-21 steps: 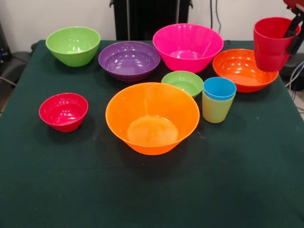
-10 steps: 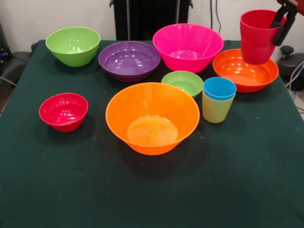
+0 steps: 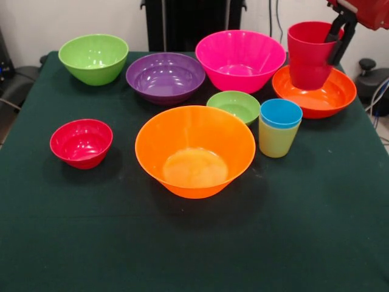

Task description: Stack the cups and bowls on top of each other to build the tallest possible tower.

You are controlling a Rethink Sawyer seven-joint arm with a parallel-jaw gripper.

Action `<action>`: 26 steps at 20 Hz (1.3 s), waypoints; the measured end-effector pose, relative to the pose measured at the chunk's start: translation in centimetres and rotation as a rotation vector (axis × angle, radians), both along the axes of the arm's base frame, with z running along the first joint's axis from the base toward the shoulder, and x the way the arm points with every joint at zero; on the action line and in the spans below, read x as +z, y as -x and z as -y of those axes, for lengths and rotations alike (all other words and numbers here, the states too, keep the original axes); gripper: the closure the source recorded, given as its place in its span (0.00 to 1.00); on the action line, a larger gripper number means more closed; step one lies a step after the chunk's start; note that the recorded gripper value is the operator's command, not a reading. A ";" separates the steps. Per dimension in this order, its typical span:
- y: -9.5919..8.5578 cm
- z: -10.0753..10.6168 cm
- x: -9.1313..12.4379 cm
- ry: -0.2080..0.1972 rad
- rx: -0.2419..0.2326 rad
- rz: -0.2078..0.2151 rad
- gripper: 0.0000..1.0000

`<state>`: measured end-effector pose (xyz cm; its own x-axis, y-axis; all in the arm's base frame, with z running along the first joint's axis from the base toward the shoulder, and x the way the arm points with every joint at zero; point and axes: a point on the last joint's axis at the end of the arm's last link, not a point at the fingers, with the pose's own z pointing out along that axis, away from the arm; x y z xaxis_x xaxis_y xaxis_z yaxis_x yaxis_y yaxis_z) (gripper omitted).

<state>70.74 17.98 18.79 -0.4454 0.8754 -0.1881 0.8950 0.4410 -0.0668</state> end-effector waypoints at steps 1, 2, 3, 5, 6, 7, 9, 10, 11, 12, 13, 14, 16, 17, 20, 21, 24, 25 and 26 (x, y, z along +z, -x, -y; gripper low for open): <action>0.0 0.0 0.0 0.001 0.001 0.001 1.00; 0.2 0.2 -0.1 0.004 0.003 0.004 1.00; 0.3 0.2 -0.1 0.005 0.004 0.005 1.00; 0.6 0.4 -0.3 0.009 0.008 0.008 1.00; 0.6 0.4 -0.4 0.010 0.009 0.009 1.00; 0.7 0.4 -0.4 0.010 0.009 0.009 1.00; 0.7 0.4 -0.7 0.009 0.012 0.009 1.00; 0.8 0.4 -0.8 0.009 0.013 0.010 1.00; 0.8 0.4 -0.8 0.009 0.014 0.010 1.00; 0.8 0.4 -1.0 0.007 0.014 0.011 1.00; 0.8 0.4 -1.1 0.006 0.014 0.012 1.00; 0.8 0.4 -1.1 0.006 0.014 0.013 1.00; 0.9 0.4 -1.4 0.005 0.015 0.018 1.00; 1.0 0.5 -1.6 0.006 0.017 0.025 1.00; 1.0 0.5 -1.8 0.004 0.019 0.038 1.00; 1.0 0.5 -1.9 0.004 0.019 0.042 1.00; 1.1 0.6 -2.0 0.001 0.020 0.058 1.00; 1.1 0.6 -2.0 0.000 0.019 0.059 1.00; 1.1 0.7 -1.9 -0.002 0.018 0.064 1.00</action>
